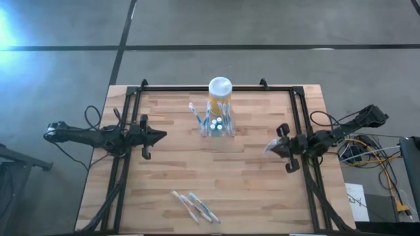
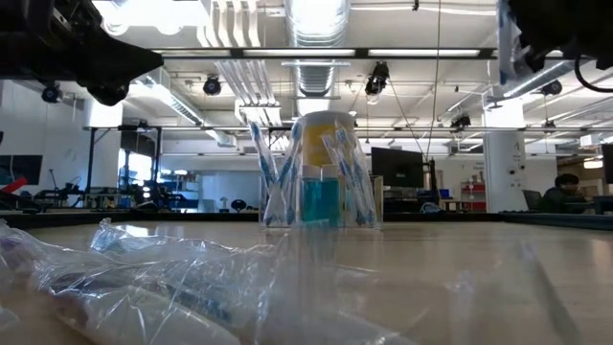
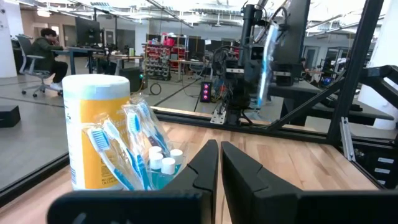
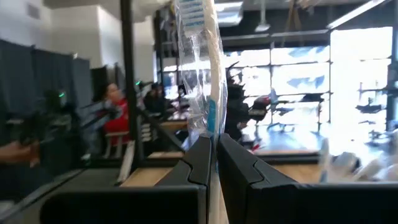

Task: Pick & Place toothbrushing station
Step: Put the blue toothbrush into the transparent organizer, then put the orange toothbrush into the transparent organizer

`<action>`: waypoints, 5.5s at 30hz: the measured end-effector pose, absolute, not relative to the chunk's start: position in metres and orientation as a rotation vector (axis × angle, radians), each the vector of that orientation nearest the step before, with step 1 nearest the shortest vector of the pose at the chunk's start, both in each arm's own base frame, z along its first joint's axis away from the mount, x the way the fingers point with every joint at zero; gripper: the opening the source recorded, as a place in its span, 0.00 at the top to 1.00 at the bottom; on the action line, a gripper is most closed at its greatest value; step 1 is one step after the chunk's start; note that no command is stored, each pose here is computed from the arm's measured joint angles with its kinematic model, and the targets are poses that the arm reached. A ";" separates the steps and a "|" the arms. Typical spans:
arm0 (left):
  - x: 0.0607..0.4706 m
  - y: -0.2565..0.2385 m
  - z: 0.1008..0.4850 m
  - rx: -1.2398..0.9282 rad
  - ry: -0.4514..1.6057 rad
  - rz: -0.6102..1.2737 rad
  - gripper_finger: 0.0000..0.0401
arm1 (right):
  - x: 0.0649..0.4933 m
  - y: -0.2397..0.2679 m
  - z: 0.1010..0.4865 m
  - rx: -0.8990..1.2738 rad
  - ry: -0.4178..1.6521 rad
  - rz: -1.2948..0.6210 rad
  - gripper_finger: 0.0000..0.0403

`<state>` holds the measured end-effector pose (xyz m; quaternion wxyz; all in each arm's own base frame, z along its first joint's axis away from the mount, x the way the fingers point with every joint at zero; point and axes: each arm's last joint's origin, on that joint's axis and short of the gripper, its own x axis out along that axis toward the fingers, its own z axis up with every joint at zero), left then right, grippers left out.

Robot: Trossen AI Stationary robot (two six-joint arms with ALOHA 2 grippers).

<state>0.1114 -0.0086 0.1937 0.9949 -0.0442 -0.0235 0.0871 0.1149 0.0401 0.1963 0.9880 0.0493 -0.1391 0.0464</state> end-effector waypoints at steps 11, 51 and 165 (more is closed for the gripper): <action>0.111 -0.009 0.194 -0.088 -0.046 0.174 0.94 | 0.141 0.026 0.231 0.060 -0.269 -0.004 0.97; 0.113 -0.010 0.190 -0.166 -0.015 0.137 0.94 | 0.273 -0.059 0.169 -0.003 -0.192 -0.291 0.97; 0.138 -0.026 0.219 -0.193 0.159 -0.136 0.94 | 0.099 -0.001 0.174 0.109 -0.083 -0.066 0.98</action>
